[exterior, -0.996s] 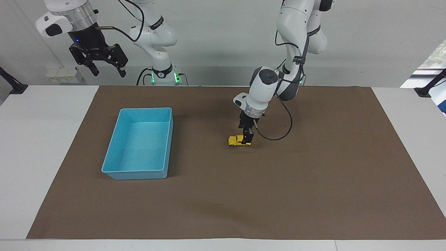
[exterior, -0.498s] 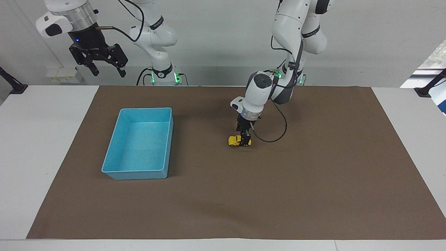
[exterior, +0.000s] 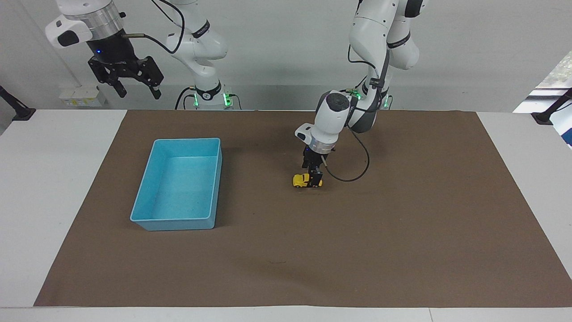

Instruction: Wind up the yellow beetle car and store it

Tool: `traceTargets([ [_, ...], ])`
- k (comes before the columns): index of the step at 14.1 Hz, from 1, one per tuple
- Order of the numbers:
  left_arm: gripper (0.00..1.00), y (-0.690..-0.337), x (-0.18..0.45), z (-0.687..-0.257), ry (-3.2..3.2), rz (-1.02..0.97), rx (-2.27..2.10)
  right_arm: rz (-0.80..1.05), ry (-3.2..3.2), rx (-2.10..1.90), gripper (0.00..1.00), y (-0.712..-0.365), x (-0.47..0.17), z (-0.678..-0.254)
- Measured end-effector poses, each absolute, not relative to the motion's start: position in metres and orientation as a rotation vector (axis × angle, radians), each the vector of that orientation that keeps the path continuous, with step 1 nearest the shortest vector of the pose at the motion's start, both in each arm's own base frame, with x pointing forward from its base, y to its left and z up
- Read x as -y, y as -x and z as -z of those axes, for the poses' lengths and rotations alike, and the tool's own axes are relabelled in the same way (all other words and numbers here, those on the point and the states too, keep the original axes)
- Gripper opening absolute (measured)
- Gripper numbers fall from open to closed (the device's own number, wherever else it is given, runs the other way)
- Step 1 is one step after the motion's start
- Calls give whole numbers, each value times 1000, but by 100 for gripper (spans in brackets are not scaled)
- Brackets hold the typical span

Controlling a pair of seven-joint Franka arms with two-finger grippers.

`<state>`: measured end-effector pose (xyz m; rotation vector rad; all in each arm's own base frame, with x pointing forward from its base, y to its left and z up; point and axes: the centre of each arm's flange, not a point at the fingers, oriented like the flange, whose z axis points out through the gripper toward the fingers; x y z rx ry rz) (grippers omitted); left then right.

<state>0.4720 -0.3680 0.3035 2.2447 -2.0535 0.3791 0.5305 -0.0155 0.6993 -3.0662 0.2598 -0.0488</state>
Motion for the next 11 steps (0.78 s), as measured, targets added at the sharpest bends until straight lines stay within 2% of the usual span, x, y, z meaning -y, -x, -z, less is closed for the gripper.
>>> traceTargets([
  [6,45,-483,352,-304,-2210,-376,2113,49,3066,-258,100,-530,15,-699],
  [11,45,-505,308,-305,-2168,-317,2167,49,3066,-258,100,-530,15,-699],
])
